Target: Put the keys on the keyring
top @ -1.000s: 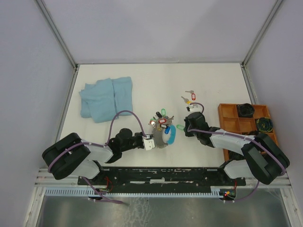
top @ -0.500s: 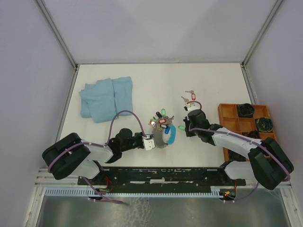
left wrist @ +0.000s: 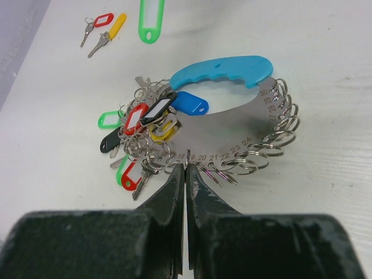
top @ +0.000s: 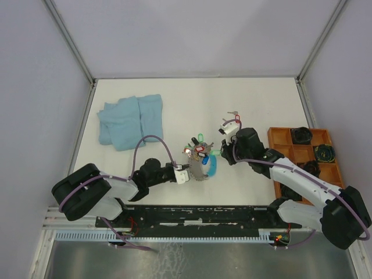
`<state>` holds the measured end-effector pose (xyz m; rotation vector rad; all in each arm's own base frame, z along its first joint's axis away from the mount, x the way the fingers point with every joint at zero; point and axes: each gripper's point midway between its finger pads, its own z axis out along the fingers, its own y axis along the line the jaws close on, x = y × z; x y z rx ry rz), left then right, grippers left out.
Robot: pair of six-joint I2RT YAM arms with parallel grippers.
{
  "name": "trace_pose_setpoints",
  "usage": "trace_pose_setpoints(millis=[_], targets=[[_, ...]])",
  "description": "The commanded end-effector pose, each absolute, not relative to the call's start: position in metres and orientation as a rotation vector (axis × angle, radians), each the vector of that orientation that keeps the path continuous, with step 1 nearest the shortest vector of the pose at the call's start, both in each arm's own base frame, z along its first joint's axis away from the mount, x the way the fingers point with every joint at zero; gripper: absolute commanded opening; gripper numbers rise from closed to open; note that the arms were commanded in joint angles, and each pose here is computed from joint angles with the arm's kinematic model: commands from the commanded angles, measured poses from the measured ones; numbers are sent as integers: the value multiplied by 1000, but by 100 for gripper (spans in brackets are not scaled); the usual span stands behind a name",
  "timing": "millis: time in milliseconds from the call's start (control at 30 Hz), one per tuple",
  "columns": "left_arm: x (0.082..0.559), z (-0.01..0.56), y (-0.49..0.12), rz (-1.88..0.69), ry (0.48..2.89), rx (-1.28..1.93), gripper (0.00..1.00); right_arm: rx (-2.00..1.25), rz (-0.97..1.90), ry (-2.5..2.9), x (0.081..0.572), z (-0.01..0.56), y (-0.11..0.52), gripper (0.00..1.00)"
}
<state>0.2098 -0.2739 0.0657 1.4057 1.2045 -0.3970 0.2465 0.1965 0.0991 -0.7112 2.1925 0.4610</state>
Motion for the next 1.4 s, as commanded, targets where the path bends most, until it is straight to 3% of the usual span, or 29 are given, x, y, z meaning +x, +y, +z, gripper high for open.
trace_pose_setpoints(millis=[0, 200, 600, 1033, 1367], targets=[[210, 96, -282, -450, 1119, 1302, 3, -791, 432, 2141, 253, 127, 197, 1], [210, 105, -279, -513, 1110, 1241, 3, -1001, 333, 2304, 242, 109, 186, 1], [214, 112, -273, -531, 1110, 1197, 3, -1028, 45, 2781, 212, 108, 145, 1], [214, 110, -272, -527, 1122, 1209, 3, -1190, -164, 2903, 261, 35, 159, 2], [213, 111, -273, -532, 1119, 1211, 3, -1089, -72, 2850, 265, 32, 168, 25]])
